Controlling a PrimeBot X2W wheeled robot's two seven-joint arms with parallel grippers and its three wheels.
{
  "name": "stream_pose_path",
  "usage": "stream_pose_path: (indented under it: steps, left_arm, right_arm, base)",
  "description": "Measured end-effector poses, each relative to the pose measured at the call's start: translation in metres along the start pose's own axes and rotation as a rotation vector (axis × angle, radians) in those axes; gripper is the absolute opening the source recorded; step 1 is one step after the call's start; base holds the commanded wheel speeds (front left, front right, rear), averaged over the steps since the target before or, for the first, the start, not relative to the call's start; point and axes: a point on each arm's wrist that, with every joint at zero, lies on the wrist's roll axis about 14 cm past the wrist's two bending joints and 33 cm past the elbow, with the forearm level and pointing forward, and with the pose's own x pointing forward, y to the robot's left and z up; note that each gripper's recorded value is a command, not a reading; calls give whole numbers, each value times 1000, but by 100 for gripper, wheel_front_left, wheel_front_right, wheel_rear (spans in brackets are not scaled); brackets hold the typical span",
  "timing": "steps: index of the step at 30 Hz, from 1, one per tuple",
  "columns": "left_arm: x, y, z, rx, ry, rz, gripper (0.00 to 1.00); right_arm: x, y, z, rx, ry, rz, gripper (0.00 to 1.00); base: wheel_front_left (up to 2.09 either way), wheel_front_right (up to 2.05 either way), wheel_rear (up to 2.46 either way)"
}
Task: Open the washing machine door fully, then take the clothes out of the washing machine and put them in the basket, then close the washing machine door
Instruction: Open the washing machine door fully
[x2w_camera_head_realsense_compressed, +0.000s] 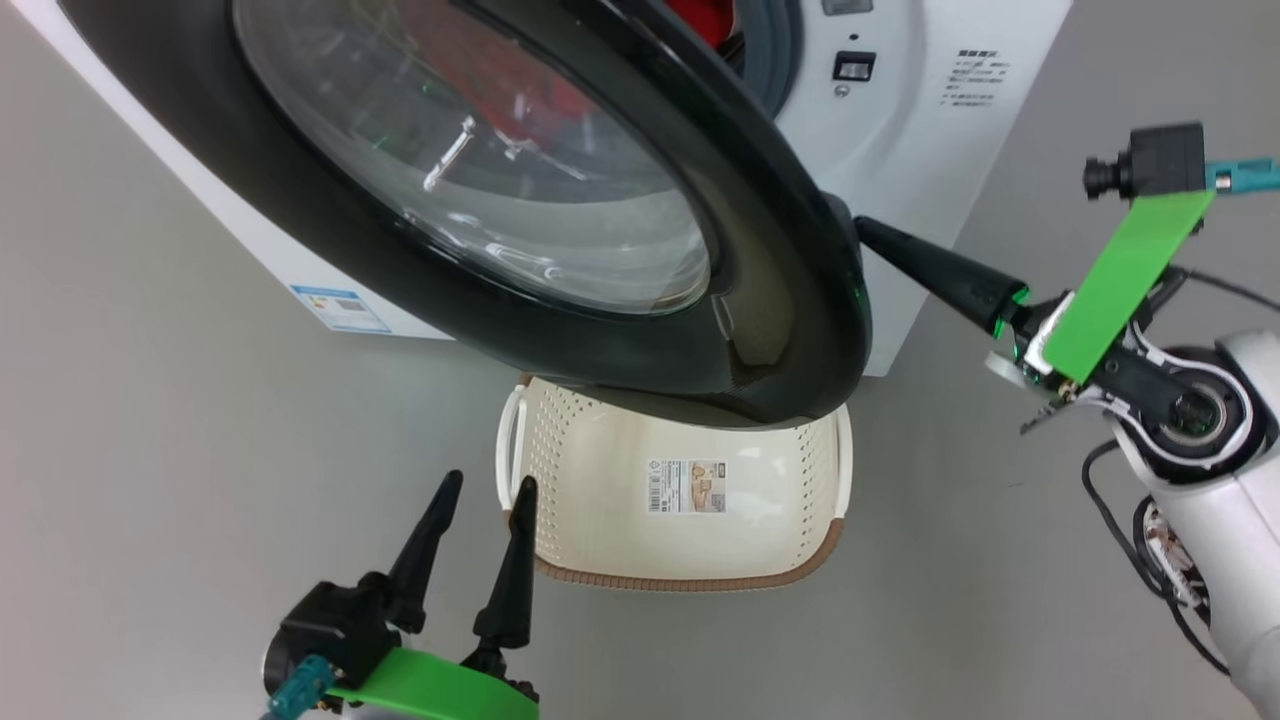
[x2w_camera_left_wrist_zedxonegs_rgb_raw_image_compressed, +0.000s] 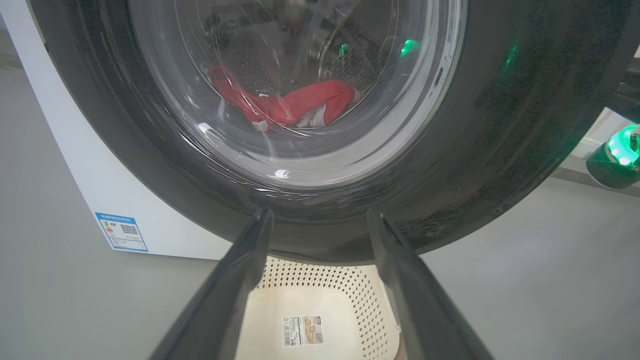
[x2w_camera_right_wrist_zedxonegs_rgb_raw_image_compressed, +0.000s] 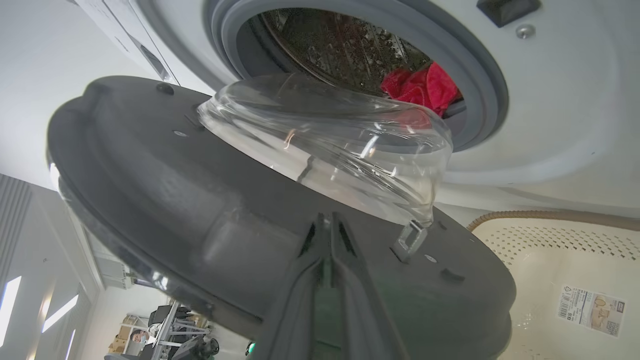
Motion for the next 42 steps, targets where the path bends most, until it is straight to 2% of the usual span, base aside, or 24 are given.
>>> stream_pose_path:
  steps: [5,7,8,9,24,35,38,42]
  left_arm:
    - [1,-4,4,-7,-14,-20,100]
    - [1,-5,5,-8,-16,-25,100]
    - [0,-5,5,-10,-16,-29,100]
    - [-1,-5,3,-10,-12,-29,100]
    - [-1,-9,7,5,-27,-50,100]
    - [-9,-10,4,14,-18,-60,100]
    - [-9,-13,5,14,-23,-67,100]
    - [-10,-14,7,13,-27,-70,100]
  right_arm:
    - [-15,-7,4,18,-55,-28,47]
    - [-21,-10,3,25,-74,-41,78]
    - [-25,-12,3,30,-86,-49,87]
    - [-29,-14,3,35,-98,-58,100]
    - [-87,-52,-15,74,-238,-211,100]
    - [-134,-80,-37,160,-383,-318,100]
    - [-147,-90,-41,121,-411,-375,100]
    - [-161,-102,-45,-6,-424,-465,100]
  base:
    - [0,0,0]
    - [0,0,0]
    - [0,0,0]
    - [0,0,0]
    - [0,0,0]
    - [0,0,0]
    - [0,0,0]
    - [0,0,0]
